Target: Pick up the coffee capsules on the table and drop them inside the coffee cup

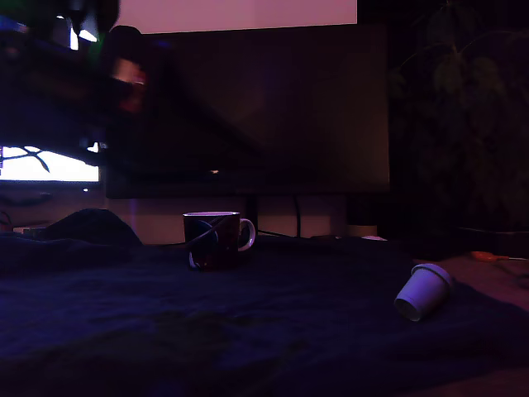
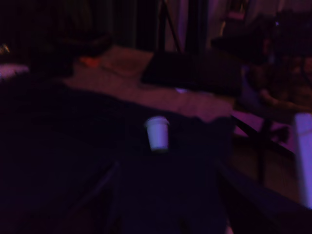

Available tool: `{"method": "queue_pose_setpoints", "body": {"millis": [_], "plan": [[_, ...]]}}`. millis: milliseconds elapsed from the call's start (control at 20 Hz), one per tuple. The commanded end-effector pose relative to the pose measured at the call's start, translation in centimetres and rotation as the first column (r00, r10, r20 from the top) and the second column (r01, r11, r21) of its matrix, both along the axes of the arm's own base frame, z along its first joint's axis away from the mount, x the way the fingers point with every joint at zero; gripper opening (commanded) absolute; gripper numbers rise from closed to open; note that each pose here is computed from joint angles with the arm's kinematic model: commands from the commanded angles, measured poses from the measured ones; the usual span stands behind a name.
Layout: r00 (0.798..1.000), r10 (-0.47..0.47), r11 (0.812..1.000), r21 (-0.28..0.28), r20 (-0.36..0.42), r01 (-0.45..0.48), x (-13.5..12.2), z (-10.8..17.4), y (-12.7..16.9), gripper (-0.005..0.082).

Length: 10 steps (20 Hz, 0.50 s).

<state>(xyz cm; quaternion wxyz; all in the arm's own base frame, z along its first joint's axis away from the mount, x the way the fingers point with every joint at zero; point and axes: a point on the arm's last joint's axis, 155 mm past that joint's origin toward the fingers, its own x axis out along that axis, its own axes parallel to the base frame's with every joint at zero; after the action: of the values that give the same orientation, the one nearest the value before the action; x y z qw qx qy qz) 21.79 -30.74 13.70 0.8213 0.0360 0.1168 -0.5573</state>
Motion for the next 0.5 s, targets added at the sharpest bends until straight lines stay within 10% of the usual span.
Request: {"method": "queue_pose_setpoints", "body": {"millis": [0, 450], "plan": [[1.000, 0.000, 1.000, 0.005, -0.001, 0.000, -0.1, -1.0, -0.1, 0.0569], [1.000, 0.013, 0.999, -0.044, -0.001, -0.014, 0.8, -2.2, -1.6, 0.0569]]}}
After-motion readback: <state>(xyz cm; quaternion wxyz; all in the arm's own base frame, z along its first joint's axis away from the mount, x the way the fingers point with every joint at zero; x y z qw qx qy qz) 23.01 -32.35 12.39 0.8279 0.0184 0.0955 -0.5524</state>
